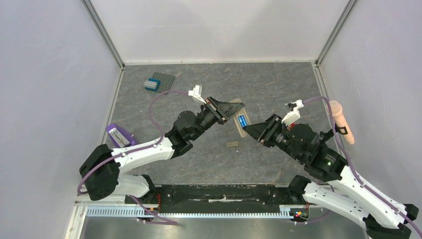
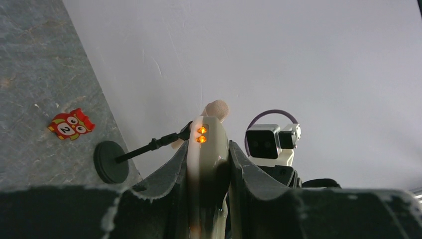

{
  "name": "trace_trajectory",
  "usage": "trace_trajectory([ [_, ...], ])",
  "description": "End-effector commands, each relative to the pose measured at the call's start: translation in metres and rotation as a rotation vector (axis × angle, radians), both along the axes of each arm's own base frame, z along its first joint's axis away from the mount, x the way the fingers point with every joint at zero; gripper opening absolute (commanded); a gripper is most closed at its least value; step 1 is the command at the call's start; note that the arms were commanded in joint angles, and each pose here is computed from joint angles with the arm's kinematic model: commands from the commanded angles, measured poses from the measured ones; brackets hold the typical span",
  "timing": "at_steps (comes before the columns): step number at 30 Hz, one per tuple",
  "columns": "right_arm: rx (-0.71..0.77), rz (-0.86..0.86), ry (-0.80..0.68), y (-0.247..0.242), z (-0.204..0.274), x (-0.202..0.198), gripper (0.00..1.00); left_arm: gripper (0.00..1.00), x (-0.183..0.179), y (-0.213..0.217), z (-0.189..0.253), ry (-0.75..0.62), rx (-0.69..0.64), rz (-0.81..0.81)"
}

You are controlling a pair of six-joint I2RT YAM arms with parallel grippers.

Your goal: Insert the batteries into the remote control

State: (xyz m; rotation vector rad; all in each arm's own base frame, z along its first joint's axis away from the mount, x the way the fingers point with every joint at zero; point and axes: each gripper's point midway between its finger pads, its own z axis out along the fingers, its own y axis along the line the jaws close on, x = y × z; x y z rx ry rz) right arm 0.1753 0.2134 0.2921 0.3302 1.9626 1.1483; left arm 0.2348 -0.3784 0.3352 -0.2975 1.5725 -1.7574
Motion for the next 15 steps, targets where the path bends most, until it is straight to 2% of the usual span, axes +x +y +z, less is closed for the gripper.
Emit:
trace_trajectory([
  [1,-0.251,0.042,0.112,0.003,-0.066,0.001,0.28,0.02,-0.066,-0.015,0.055,-0.236,-0.026,-0.232],
  [5,-0.278,0.024,0.125,0.0,-0.068,0.003,0.35,0.02,-0.07,-0.013,0.052,-0.303,0.045,-0.227],
  [10,-0.291,0.018,0.14,0.0,-0.066,0.005,0.56,0.02,-0.069,-0.009,0.049,-0.352,0.111,-0.203],
  [15,-0.277,0.009,0.119,-0.002,-0.058,0.005,0.64,0.02,-0.064,-0.003,0.047,-0.333,0.12,-0.161],
])
